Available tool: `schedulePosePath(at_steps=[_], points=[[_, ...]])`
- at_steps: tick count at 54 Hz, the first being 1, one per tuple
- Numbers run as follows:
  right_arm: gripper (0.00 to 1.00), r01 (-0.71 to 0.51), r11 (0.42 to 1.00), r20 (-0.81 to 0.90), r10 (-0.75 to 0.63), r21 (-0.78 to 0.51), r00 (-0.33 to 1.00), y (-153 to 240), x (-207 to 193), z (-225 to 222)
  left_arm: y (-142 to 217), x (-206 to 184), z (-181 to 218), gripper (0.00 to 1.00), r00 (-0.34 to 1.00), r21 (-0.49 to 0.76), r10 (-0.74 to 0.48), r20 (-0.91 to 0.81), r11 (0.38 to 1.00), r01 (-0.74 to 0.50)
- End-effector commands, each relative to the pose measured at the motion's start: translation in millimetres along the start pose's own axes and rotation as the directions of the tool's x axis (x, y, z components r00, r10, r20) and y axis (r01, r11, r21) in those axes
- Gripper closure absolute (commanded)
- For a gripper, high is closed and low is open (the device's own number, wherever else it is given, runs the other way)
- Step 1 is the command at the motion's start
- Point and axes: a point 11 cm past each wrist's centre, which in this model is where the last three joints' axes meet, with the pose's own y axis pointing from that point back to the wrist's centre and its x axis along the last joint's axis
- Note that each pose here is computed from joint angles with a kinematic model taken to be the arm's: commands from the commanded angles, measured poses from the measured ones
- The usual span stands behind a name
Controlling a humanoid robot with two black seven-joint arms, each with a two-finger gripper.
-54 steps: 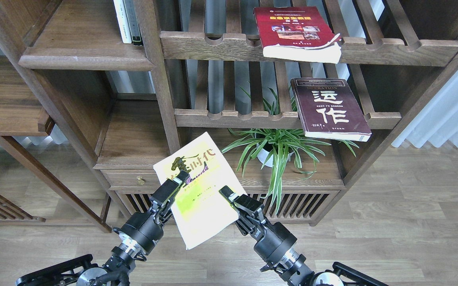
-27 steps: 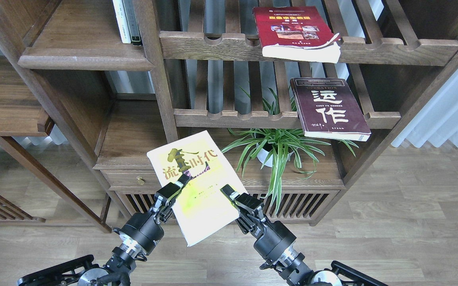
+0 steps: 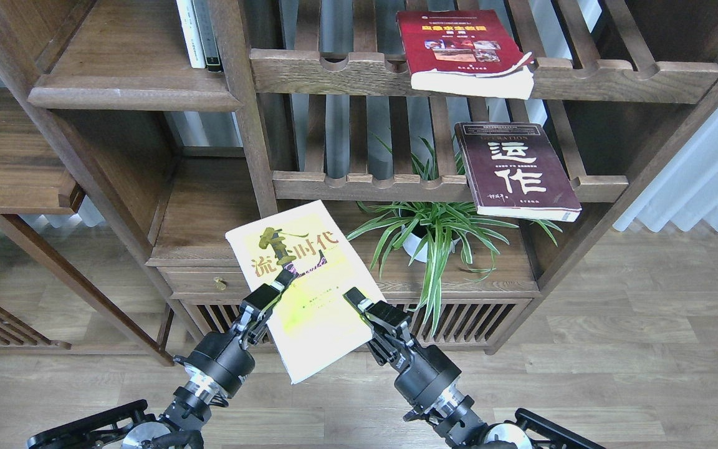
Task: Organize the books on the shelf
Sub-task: 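Pinch the yellow-green book between both grippers and hold it upright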
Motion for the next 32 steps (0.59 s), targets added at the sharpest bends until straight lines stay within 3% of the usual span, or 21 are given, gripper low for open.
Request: schedulePosePath(at_steps=[1,6,22,32], points=[[0.67,-0.005,1.0,-0.001,0.005,0.002,1.0,1,1,-1,3,4,4,0.98,1.0,-0.006,0.012,0.01,1.0,-0.012],[0.63,-0.008,1.0,0.004,0.008,0.005,1.0,2,3,0,3,6,5,0.98,1.0,-0.01,0.019,0.014,1.0,-0.019],[0.22,-0.009,0.999,-0.007,0.009,0.034,1.0,-1,4,-8,1,3,4,1.0,0.999,0.015,-0.004,0.052,1.0,0.003],[0.17,0.004,0.997,-0.01,-0.003,0.071,1.0,-3,0,-19,-1,-4,4,1.0,0.992,0.04,-0.05,0.115,0.998,0.046]])
